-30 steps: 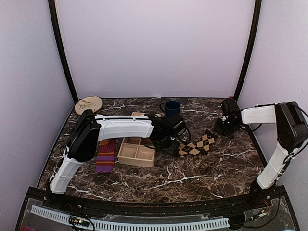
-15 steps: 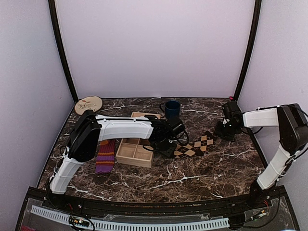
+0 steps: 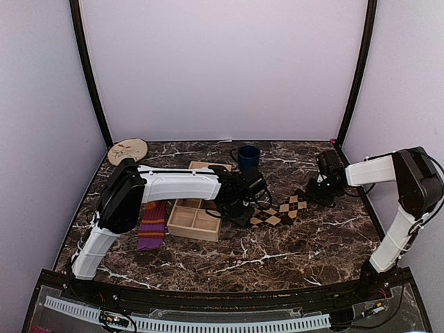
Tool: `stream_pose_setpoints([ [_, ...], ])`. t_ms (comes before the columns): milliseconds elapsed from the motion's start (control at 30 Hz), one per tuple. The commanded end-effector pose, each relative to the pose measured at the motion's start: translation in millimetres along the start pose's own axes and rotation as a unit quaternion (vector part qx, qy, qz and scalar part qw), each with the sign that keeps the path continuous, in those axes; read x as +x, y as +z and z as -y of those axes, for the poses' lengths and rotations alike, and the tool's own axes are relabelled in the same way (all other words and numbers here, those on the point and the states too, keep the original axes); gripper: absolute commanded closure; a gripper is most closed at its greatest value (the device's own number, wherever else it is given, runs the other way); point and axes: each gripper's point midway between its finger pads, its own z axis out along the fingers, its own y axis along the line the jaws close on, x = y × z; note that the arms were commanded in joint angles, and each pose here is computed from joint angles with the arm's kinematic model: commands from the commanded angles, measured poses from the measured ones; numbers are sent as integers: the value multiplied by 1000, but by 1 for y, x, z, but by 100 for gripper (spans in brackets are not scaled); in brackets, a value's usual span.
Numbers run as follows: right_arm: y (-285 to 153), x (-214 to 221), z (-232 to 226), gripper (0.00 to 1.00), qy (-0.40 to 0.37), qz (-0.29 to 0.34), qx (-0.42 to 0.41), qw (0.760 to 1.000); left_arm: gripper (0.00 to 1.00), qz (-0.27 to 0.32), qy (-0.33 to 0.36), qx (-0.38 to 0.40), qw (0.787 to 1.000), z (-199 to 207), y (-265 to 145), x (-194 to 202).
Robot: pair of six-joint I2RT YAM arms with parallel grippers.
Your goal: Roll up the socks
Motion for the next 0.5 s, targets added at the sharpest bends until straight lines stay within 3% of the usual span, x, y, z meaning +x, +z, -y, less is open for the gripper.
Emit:
stream_pose_setpoints([
  [0, 13, 18, 5, 64, 8, -25, 10, 1000, 69, -29, 8, -15, 999, -7, -1, 14],
  [233, 7, 13, 7, 94, 14, -9, 14, 1000, 65, -28, 7, -11, 1000, -6, -2, 12],
  [467, -21, -21, 10, 100, 6, 51, 36, 998, 66, -31, 3, -11, 999, -9, -2, 12],
])
